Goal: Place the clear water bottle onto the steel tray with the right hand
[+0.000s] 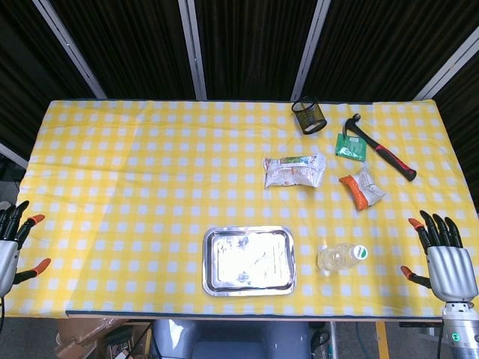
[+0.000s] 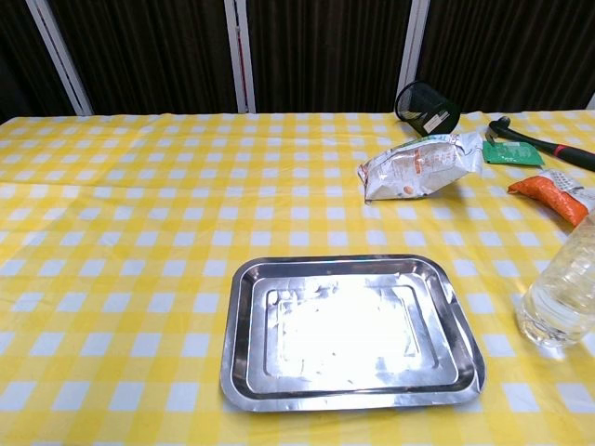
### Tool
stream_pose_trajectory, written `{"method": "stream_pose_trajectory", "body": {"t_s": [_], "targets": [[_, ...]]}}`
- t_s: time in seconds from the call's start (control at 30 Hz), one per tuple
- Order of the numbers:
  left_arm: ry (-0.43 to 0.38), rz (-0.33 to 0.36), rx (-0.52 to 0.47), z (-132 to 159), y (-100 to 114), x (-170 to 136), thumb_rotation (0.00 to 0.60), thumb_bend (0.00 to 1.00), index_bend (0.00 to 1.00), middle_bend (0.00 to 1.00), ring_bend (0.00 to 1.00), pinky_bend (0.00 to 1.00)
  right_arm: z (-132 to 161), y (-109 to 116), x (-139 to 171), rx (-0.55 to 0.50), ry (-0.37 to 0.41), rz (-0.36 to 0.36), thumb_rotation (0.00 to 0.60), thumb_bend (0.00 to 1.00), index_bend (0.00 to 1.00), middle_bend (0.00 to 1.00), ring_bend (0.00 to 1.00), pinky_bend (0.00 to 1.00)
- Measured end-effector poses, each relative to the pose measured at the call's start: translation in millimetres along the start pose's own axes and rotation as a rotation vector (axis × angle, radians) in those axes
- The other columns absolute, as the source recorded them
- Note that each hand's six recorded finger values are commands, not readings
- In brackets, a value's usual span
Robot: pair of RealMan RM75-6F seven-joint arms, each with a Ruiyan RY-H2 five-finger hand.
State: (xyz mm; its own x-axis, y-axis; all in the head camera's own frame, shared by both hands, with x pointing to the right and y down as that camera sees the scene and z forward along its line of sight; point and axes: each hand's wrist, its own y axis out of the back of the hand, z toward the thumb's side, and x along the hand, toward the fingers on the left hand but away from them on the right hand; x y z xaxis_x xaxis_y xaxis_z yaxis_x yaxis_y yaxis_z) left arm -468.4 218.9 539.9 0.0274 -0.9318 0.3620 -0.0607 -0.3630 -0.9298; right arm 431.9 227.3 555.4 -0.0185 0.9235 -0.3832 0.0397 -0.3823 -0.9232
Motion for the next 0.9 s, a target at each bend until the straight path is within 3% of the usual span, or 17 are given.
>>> {"method": "stream_pose_trajectory", "body": {"t_s": [0.9], "targets": [[-0.020, 0.021, -0.017, 2.0, 4.4, -0.4, 0.600, 0.20, 0.20, 0.00, 0.00, 0.00, -0.8, -3.7, 0.3, -0.007, -0.006, 0.023, 0.600, 0.13, 0.17, 0.08, 0.00, 0.00]]}}
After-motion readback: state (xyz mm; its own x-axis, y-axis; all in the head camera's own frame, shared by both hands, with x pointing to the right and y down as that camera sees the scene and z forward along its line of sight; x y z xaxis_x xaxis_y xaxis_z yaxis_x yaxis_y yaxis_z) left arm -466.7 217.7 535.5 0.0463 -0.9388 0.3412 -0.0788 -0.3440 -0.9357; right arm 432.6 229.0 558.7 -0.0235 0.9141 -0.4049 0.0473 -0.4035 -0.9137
